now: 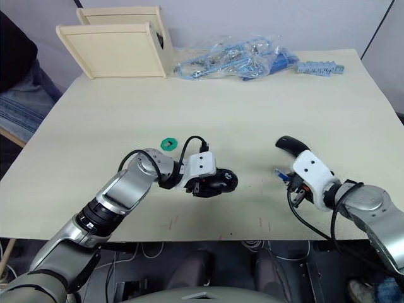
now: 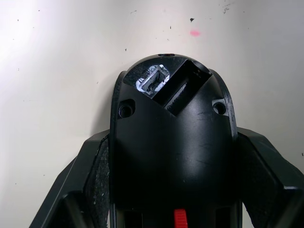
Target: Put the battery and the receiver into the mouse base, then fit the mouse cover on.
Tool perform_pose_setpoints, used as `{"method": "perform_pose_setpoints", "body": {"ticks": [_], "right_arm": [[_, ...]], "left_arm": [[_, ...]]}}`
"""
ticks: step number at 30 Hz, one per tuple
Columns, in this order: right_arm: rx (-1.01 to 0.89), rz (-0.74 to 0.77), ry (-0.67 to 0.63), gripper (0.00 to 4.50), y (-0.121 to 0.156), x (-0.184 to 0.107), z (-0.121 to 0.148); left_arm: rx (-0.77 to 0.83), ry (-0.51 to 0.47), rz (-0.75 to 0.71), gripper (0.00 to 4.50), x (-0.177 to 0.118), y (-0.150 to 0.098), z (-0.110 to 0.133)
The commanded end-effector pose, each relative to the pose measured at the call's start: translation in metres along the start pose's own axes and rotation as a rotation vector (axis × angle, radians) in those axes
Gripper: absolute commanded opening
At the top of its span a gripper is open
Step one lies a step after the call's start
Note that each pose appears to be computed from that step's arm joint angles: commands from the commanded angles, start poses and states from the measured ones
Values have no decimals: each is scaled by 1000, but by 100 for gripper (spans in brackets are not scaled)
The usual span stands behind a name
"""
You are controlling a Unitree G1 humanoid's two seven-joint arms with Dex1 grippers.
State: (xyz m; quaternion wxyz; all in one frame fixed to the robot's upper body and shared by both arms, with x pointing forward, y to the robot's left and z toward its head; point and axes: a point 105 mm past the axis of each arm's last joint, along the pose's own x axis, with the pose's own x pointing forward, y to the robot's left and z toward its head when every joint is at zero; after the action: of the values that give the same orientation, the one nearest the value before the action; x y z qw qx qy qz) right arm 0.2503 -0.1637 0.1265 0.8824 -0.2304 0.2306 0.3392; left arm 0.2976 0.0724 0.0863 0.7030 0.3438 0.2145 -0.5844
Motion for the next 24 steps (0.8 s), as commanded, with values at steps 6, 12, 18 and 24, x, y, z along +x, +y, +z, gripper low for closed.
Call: {"method": "perform_pose_setpoints", "body": {"ticks": [6, 12, 18, 24], "right_arm": [[-67, 258, 174, 7, 20, -2, 48], [-33, 312, 237, 7, 12, 12, 70], [-21, 375, 277, 7, 18, 20, 76], [36, 468, 293, 7, 42, 39, 71]], "left_arm": [[-49, 64, -66, 295, 19, -16, -21], [-46, 60, -65, 295, 19, -15, -19], [-47, 58, -61, 295, 19, -14, -18], [-52, 57, -60, 295, 19, -16, -17]]}}
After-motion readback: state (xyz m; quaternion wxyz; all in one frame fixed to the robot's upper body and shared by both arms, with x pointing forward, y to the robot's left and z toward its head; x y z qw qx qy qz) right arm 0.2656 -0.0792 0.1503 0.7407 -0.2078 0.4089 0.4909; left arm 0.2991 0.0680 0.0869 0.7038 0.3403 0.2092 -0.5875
